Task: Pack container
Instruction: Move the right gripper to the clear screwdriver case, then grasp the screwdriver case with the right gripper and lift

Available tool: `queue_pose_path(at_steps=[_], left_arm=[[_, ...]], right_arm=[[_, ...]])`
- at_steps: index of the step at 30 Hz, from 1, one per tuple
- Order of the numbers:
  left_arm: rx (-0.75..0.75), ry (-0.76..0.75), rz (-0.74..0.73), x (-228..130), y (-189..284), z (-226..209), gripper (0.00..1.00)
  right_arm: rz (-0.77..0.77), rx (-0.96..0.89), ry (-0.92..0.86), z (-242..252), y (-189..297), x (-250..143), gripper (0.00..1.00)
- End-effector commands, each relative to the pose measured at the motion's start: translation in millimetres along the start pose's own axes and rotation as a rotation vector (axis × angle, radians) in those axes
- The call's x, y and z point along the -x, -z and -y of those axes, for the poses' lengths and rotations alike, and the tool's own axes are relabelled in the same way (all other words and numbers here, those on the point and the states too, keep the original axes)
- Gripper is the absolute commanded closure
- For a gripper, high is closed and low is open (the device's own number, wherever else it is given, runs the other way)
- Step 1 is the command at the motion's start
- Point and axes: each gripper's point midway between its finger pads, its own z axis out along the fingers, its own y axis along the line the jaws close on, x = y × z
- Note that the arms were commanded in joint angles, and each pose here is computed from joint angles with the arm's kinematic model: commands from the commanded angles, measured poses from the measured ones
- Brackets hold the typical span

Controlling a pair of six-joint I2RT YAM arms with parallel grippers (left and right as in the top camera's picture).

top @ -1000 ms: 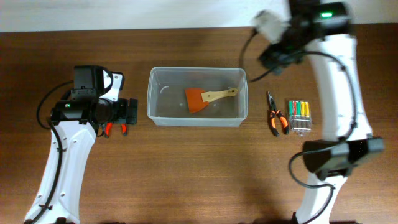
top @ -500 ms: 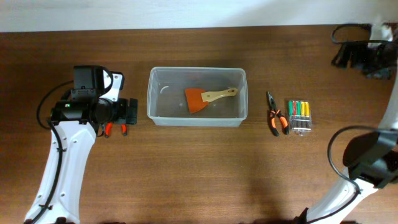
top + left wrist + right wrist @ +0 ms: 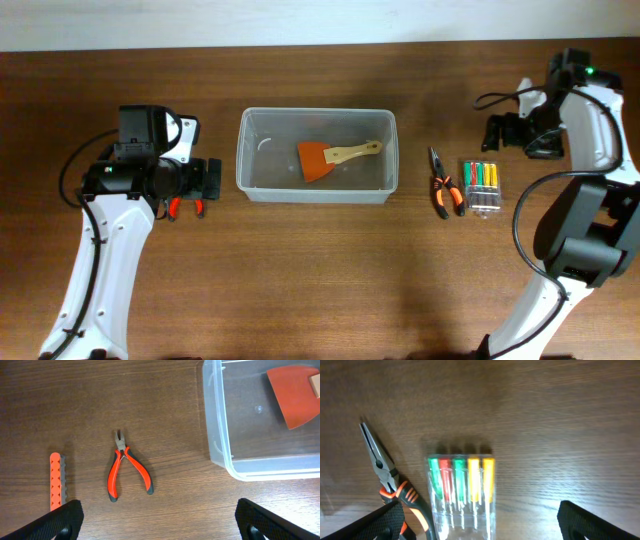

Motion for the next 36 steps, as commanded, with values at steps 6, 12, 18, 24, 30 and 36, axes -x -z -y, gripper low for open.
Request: queue_pose_path(at_steps=[6,12,18,24,30,36], left_arm=[[0.007,-0.014,0.016,6.0,3.4,-2.7,0.01],[0.007,-0.014,0.016,5.9,3.3,-2.7,0.01],[0.007,-0.014,0.015,5.7,3.2,-2.7,0.01],[0.007,-0.014,0.016,5.8,3.2,-2.7,0.01],[0.007,-0.014,0.015,5.7,3.2,-2.7,0.01],[0.007,-0.014,0.016,5.9,3.3,-2.7,0.01]], right_arm=[[-0.052,-0.01,0.046,-3.5,-31.2,-18.5,0.02],[-0.091,0.052,0.08,-13.7,-50.5,-36.1,0.02],[-0.128,0.061,0.103,-18.9,-70.8,-53.7,0.02],[-0.13,0.056,0.125,-26.2,-86.2,-60.4,0.02],[-0.131,0.039,0.092,-26.2,-89.5,-61.2,0.02],[-0.148,-0.062,0.018,-9.8,-88.9,-63.9,0.09]])
